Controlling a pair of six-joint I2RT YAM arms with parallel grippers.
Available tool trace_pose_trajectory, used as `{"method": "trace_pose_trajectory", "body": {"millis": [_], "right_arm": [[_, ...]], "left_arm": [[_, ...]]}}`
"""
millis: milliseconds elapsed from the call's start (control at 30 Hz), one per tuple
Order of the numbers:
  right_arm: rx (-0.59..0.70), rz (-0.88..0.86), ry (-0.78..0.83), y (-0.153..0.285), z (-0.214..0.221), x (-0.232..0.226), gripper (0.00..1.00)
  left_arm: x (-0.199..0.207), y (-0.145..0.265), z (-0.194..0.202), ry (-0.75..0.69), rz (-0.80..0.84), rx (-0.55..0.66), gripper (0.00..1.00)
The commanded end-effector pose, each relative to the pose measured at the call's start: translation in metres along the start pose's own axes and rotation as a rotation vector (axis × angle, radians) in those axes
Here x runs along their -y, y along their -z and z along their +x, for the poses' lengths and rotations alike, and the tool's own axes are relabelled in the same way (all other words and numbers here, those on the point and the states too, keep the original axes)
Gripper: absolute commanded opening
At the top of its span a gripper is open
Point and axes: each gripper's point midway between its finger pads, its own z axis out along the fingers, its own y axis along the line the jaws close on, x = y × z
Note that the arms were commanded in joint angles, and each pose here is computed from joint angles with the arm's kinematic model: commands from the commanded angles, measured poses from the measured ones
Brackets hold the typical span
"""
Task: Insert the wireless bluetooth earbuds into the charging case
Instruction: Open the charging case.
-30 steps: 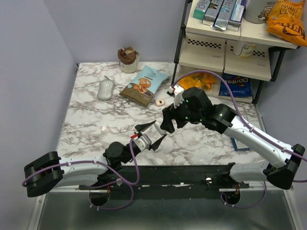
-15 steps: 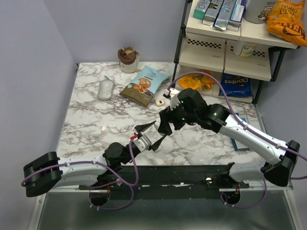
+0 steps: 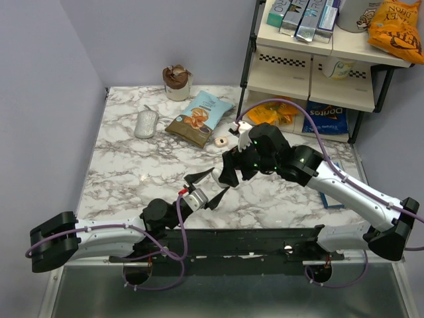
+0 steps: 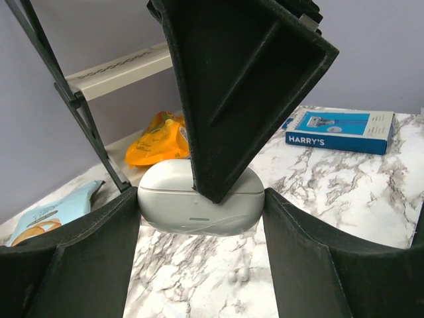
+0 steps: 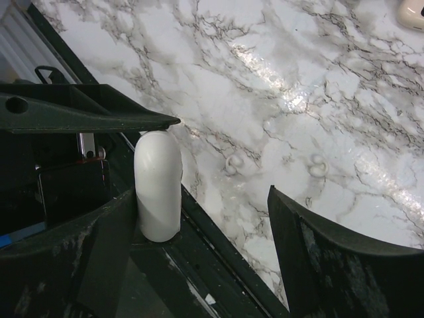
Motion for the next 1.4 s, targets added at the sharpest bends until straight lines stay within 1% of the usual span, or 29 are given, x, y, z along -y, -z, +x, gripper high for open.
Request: {"method": "trace_pose_trajectory", "body": {"millis": [0,100,367,400,433,467,533,600,800,833,933,1000,1033,1300,1367], "right_arm": [[0.044,0.1,-0.017,0.011,-0.005,0.021,0.86],[0.076,0.118,-0.034,0.018,-0.011,0.026,0.86],[0.089,0.137,-0.058,0.023,-0.011,0.036,0.86],[0.098,0.107,-0.057,0.025,-0.013,0.03,0.86],[0.147,0.071,-0.052,0.03,-0.023,0.023,0.86],[0.162,0.034,-0.04,0.03,-0.022,0.017,0.86],[0.203,-0.076,-0.031,0.034,-0.03,-0.003,0.86],[0.188,-0.15,-0.023,0.035,-0.03,-0.017,0.85],[0.145,-0.223,-0.029,0.023,-0.022,-0.026,0.76],[0.132,-0.221,-0.03,0.021,-0.02,-0.025,0.73],[0.102,-0.2,-0.041,0.011,-0.013,-0.02,0.67],[0.098,-0.184,-0.041,0.008,-0.012,-0.017,0.64],[0.092,-0.178,-0.041,0.006,-0.01,-0.015,0.6],[0.071,-0.178,-0.038,-0.001,-0.009,-0.014,0.47],[0.064,-0.186,-0.036,-0.003,-0.008,-0.015,0.42]], "left_arm": [[-0.003,0.003,-0.007,-0.004,-0.018,0.024,0.0],[-0.002,0.005,-0.006,-0.001,-0.018,0.022,0.0],[-0.004,0.007,-0.008,-0.001,-0.03,0.027,0.0],[-0.003,0.007,-0.007,0.0,-0.029,0.024,0.0],[-0.003,0.008,-0.007,0.001,-0.029,0.025,0.0],[-0.004,0.008,-0.007,0.001,-0.034,0.024,0.0],[-0.004,0.007,-0.008,0.0,-0.035,0.028,0.0],[-0.004,0.007,-0.007,0.0,-0.036,0.026,0.0],[-0.004,0.005,-0.011,-0.01,-0.037,0.035,0.0],[-0.004,0.004,-0.012,-0.009,-0.036,0.038,0.0],[-0.005,0.003,-0.016,-0.005,-0.037,0.05,0.0],[-0.004,0.003,-0.017,-0.003,-0.035,0.054,0.0],[-0.004,0.003,-0.018,-0.001,-0.036,0.057,0.0],[-0.005,0.003,-0.023,0.0,-0.037,0.067,0.0],[-0.005,0.003,-0.024,0.0,-0.037,0.068,0.0]]}}
